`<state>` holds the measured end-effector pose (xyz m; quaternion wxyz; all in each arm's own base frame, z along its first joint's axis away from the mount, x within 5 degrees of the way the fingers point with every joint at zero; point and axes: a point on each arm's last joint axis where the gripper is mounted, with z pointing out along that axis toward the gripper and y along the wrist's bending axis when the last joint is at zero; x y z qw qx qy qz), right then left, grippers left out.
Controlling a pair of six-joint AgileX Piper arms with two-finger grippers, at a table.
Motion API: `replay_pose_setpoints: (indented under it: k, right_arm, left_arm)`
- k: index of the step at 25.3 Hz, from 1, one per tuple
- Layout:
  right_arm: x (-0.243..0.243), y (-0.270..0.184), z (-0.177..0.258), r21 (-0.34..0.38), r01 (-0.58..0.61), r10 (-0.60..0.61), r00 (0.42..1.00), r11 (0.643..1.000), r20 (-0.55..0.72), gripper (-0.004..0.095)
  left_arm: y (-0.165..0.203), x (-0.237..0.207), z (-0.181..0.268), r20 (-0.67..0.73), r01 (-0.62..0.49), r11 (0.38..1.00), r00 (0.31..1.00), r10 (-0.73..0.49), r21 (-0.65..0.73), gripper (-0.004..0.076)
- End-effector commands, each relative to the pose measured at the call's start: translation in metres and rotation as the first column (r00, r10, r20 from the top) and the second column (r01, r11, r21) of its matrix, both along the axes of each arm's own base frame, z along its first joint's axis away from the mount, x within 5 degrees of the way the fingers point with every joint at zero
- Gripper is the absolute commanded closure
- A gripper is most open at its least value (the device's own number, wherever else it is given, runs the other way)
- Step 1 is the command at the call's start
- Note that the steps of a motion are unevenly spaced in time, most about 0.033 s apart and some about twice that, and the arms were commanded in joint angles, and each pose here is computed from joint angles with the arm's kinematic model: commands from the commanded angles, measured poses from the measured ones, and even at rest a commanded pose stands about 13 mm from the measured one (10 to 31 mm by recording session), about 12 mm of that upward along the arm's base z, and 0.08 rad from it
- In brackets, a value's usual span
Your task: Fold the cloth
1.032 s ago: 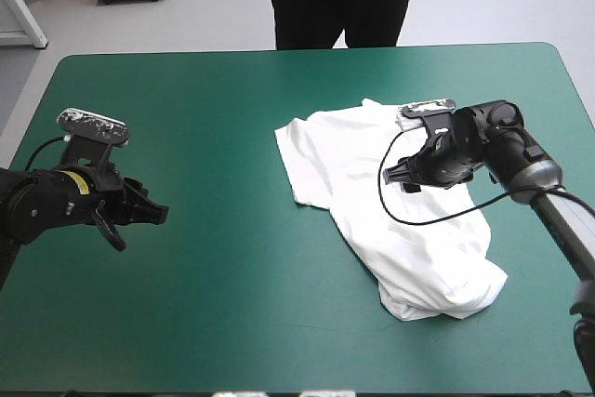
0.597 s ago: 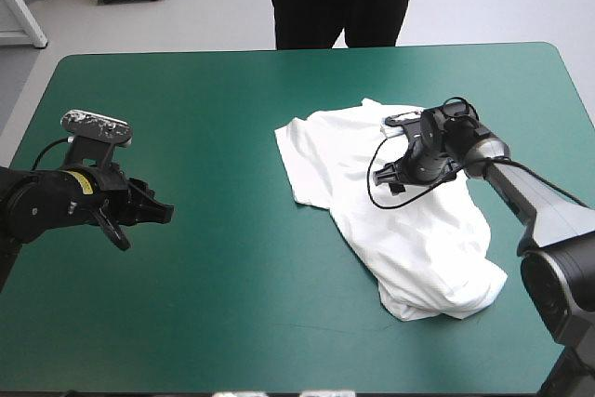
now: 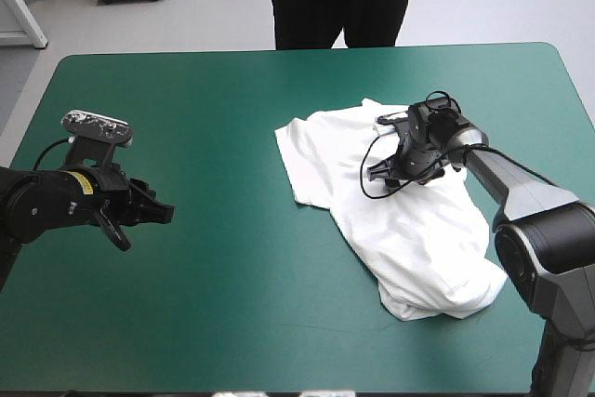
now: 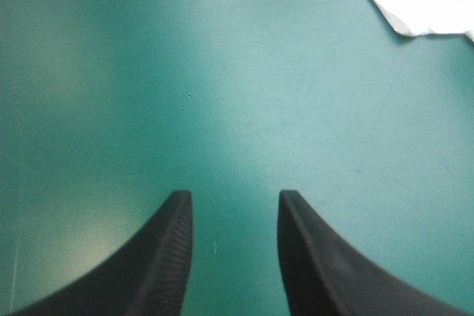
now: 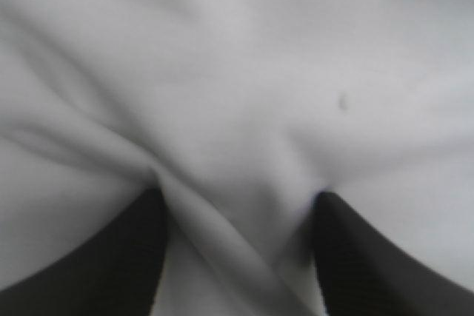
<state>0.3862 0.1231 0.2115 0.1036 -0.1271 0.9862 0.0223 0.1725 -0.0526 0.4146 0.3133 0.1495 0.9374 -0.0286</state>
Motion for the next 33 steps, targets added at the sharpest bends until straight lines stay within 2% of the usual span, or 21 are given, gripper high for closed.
replay_pose_setpoints:
  k: [1, 2, 3, 6, 10, 14, 20, 33]
  right_arm:
    - [-0.004, 0.010, 0.000, 0.105, 0.024, -0.019, 0.999, 0.994, -0.049, 0.0757]
    - [-0.005, 0.014, 0.002, 0.149, -0.005, 0.013, 0.998, 0.989, -0.056, 0.0914]
    - [-0.007, 0.017, 0.003, 0.174, -0.007, 0.020, 0.997, 0.985, -0.074, 0.0924]
    - [-0.010, 0.023, 0.006, 0.216, -0.009, 0.031, 0.995, 0.976, -0.098, 0.0925]
    - [-0.021, 0.062, 0.025, 0.222, -0.160, 0.177, 0.983, 0.962, -0.058, 0.0925]
    - [-0.038, 0.107, 0.042, 0.246, -0.278, 0.287, 0.958, 0.929, 0.000, 0.0925]
    - [-0.064, 0.148, 0.050, 0.310, -0.357, 0.372, 0.928, 0.881, 0.012, 0.0925]
    - [-0.123, 0.205, 0.051, 0.328, -0.509, 0.538, 0.843, 0.796, 0.002, 0.0925]
  left_arm:
    - [0.002, -0.007, 0.007, -0.003, -0.007, 1.000, 1.000, 0.007, -0.008, 0.0449]
    - [0.002, -0.007, 0.007, -0.003, -0.007, 1.000, 1.000, 0.007, -0.008, 0.0448]
    - [0.002, -0.007, 0.007, -0.003, -0.007, 1.000, 1.000, 0.007, -0.008, 0.0448]
    - [0.002, -0.007, 0.007, -0.003, -0.007, 1.000, 1.000, 0.007, -0.008, 0.0449]
    - [0.002, -0.007, 0.007, -0.003, -0.007, 1.000, 1.000, 0.007, -0.008, 0.0449]
    - [0.002, -0.007, 0.007, -0.003, -0.007, 1.000, 1.000, 0.007, -0.008, 0.0449]
    - [0.002, -0.007, 0.007, -0.003, -0.007, 1.000, 1.000, 0.007, -0.008, 0.0449]
    - [0.002, -0.007, 0.007, -0.005, -0.016, 1.000, 1.000, 0.016, -0.021, 0.0448]
